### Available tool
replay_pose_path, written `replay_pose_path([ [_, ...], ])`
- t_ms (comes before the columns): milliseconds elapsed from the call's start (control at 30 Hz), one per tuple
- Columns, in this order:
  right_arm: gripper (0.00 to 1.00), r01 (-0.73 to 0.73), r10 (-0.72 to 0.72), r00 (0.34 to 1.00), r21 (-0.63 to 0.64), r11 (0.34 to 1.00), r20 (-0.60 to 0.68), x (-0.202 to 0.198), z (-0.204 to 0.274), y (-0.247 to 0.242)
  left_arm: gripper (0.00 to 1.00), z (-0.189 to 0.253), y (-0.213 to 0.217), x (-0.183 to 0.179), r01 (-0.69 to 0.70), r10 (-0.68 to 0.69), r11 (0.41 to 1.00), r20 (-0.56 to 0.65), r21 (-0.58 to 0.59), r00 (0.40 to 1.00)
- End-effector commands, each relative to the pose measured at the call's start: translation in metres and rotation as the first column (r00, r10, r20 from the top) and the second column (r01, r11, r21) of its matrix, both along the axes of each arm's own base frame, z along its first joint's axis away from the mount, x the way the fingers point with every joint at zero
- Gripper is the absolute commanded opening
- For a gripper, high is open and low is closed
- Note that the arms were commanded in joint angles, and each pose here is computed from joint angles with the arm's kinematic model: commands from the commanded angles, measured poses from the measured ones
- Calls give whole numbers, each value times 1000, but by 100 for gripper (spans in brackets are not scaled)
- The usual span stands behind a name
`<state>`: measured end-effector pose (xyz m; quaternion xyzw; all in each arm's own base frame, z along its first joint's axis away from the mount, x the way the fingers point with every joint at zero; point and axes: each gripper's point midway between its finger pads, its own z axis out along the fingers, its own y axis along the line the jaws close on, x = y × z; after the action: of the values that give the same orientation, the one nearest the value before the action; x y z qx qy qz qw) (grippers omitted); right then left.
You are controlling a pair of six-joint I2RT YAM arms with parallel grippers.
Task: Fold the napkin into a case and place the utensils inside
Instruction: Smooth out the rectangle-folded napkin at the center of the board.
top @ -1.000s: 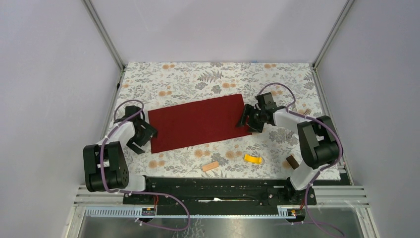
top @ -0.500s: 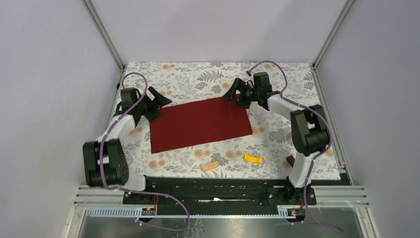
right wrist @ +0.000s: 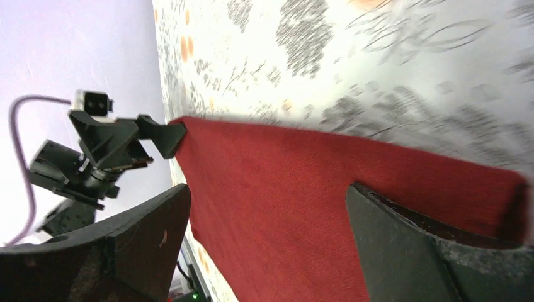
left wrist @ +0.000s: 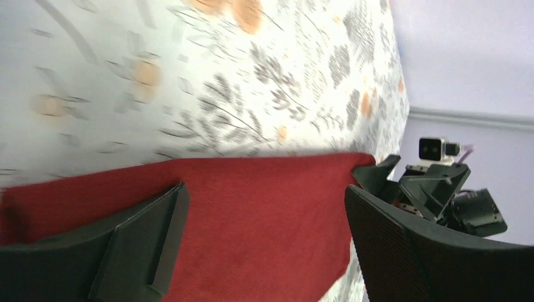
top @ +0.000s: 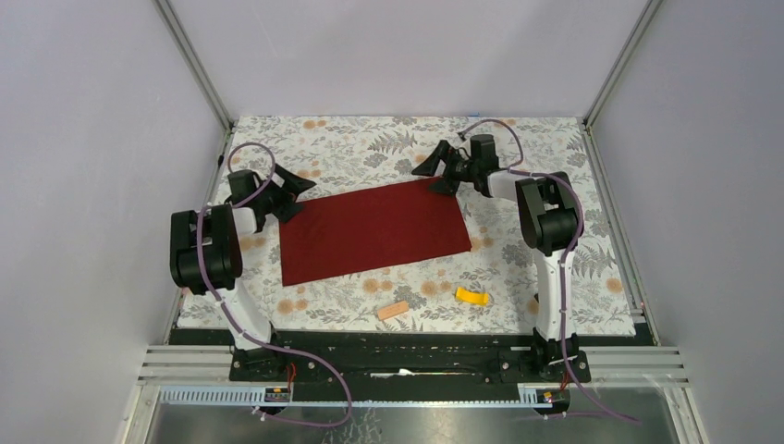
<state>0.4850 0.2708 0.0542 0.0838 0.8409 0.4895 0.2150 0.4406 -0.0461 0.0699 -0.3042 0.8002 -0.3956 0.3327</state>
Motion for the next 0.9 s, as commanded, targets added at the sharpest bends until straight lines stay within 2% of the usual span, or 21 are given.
replay_pose_path([
  [0, 100, 56, -57, 998, 68, 996, 19, 32, -1, -24, 99, -9, 34, 14, -92, 90, 994, 35, 52, 995],
  [167, 100, 129, -129, 992, 60, 990, -15, 42, -15, -40, 99, -39, 60, 3, -172, 176, 982, -53, 73, 983],
  [467, 100, 246, -243, 969, 76, 966, -38, 63, -12, -73, 99, -68, 79, -7, -205, 230, 968, -184, 149, 956],
  [700, 100, 266, -265, 964, 100, 959, -30, 79, 3, -95, 99, -60, 79, 1, -157, 181, 979, -205, 128, 962],
  [767, 100, 249, -247, 968, 63, 966, -39, 76, 3, -100, 99, -51, 77, 4, -106, 131, 986, -210, 127, 969],
  [867, 100, 198, -200, 979, -62, 978, -31, 59, 19, -103, 99, -16, 67, 7, -31, 54, 988, -157, 149, 986],
])
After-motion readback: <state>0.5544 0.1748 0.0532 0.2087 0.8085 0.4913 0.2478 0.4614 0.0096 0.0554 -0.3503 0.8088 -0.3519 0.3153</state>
